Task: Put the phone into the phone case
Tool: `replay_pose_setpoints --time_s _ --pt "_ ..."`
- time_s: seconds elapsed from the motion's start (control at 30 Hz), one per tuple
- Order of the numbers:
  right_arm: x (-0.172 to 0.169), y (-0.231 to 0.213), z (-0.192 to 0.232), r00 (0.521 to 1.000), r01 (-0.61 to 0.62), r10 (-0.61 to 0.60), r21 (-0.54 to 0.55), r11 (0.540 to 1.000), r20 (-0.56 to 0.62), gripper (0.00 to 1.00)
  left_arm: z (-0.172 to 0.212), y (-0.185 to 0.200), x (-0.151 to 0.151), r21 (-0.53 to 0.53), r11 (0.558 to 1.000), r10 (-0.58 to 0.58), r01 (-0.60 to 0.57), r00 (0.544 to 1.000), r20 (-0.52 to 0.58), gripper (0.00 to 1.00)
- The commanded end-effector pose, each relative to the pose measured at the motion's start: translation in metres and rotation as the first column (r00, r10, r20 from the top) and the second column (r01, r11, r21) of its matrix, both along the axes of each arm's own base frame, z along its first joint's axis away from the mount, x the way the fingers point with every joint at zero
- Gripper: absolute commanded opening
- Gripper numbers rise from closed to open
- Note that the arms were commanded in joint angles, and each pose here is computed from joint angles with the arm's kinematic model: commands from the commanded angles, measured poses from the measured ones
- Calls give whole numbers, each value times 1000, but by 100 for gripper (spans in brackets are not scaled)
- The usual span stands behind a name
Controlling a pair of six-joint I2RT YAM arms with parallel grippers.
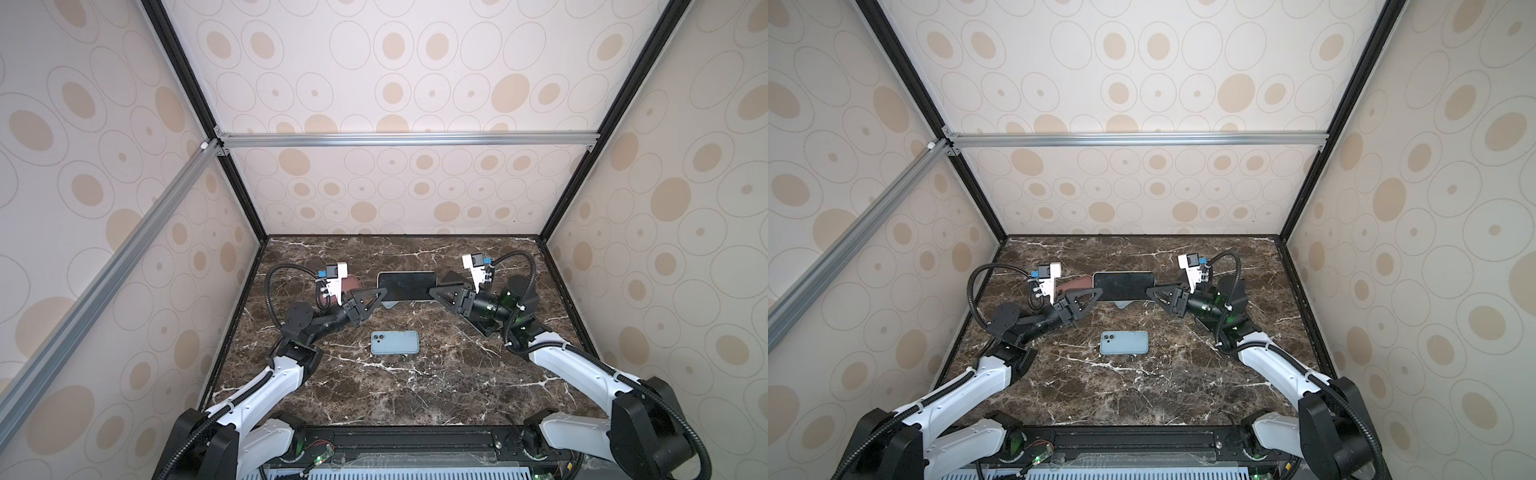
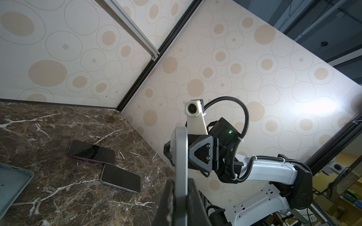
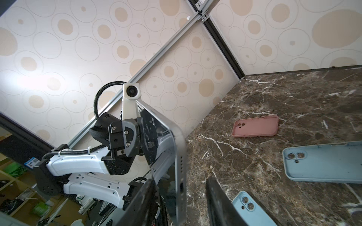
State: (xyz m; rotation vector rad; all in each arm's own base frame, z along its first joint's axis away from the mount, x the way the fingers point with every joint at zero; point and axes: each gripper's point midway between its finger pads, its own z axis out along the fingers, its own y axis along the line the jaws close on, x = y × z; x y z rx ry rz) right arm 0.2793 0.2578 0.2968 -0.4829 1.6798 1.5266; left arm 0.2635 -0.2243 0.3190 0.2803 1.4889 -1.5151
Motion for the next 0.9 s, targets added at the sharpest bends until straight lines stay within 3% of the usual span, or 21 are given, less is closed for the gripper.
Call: replay_pose_setpoints --time_s 0.0,0.6,0.87 --pt "-9 1 23 997 -60 57 64 996 50 44 34 6 -14 -85 996 -22 33 993 119 0" --pt "-15 4 35 991 -127 123 119 985 42 26 27 5 -10 -100 994 -38 46 996 80 0" --pt "-14 2 31 995 -98 97 102 990 20 10 17 5 -6 -79 996 -25 28 999 45 0"
